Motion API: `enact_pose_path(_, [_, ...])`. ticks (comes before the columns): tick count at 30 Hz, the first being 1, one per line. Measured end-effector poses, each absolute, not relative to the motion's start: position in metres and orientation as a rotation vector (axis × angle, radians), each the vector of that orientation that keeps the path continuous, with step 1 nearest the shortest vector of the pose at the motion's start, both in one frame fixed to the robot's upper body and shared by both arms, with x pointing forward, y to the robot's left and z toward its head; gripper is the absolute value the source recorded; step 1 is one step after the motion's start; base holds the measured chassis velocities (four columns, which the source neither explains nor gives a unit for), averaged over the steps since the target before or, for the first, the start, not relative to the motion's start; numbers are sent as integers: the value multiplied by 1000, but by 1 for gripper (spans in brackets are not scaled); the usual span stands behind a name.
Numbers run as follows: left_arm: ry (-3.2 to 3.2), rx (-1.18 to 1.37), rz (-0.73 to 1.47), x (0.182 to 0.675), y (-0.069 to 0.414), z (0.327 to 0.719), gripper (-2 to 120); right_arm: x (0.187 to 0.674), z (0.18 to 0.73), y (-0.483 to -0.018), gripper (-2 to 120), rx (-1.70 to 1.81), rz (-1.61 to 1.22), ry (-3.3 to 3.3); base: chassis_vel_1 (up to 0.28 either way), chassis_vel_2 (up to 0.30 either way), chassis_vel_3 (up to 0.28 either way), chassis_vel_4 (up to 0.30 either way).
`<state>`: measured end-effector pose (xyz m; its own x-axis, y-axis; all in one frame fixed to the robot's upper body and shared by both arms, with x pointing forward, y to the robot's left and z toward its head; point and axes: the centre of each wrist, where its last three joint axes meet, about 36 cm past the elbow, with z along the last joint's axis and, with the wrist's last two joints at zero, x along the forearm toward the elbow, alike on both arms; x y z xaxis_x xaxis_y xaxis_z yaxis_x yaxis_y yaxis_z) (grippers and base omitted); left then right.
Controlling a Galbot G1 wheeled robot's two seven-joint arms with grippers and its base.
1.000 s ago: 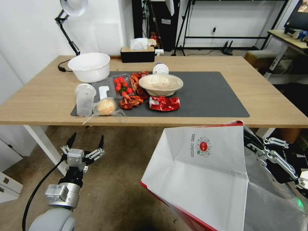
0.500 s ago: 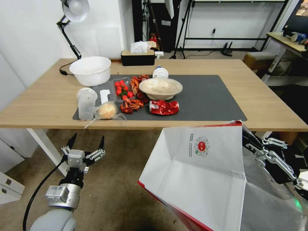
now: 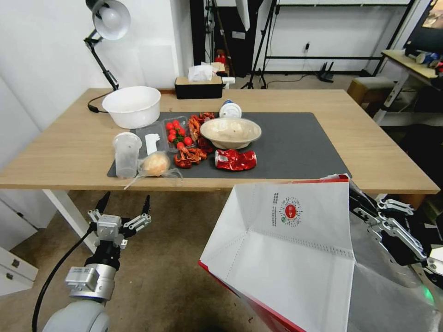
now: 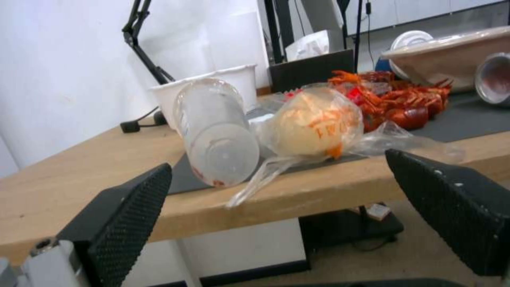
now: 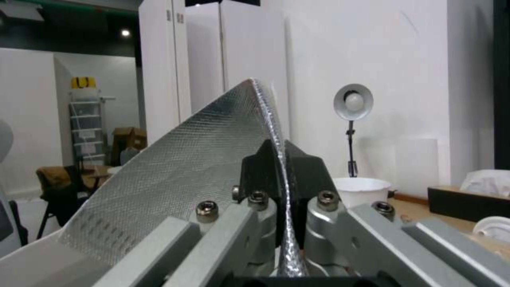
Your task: Pick up the food delivery bag from the floor and place it on the table.
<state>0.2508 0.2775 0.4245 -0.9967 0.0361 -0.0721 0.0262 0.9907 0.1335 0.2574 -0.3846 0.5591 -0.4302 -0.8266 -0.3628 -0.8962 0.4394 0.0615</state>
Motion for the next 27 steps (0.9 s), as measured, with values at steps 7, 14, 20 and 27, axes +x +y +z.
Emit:
enact_pose_path(7, [3058, 47, 203, 251, 277, 424, 100, 257, 560, -385, 0, -1487, 354, 2417, 0, 0, 0, 0])
enact_pose_path(14, [3057, 37, 191, 251, 277, 424, 100, 257, 559, -384, 0, -1486, 355, 2416, 0, 0, 0, 0])
enact_pose_path(20, [3046, 44, 174, 251, 276, 423, 100, 258, 559, -382, 0, -1494, 359, 2410, 0, 0, 0, 0])
enact_pose_path(27, [3040, 67, 171, 252, 277, 423, 100, 259, 558, -384, 0, -1496, 357, 2413, 0, 0, 0, 0])
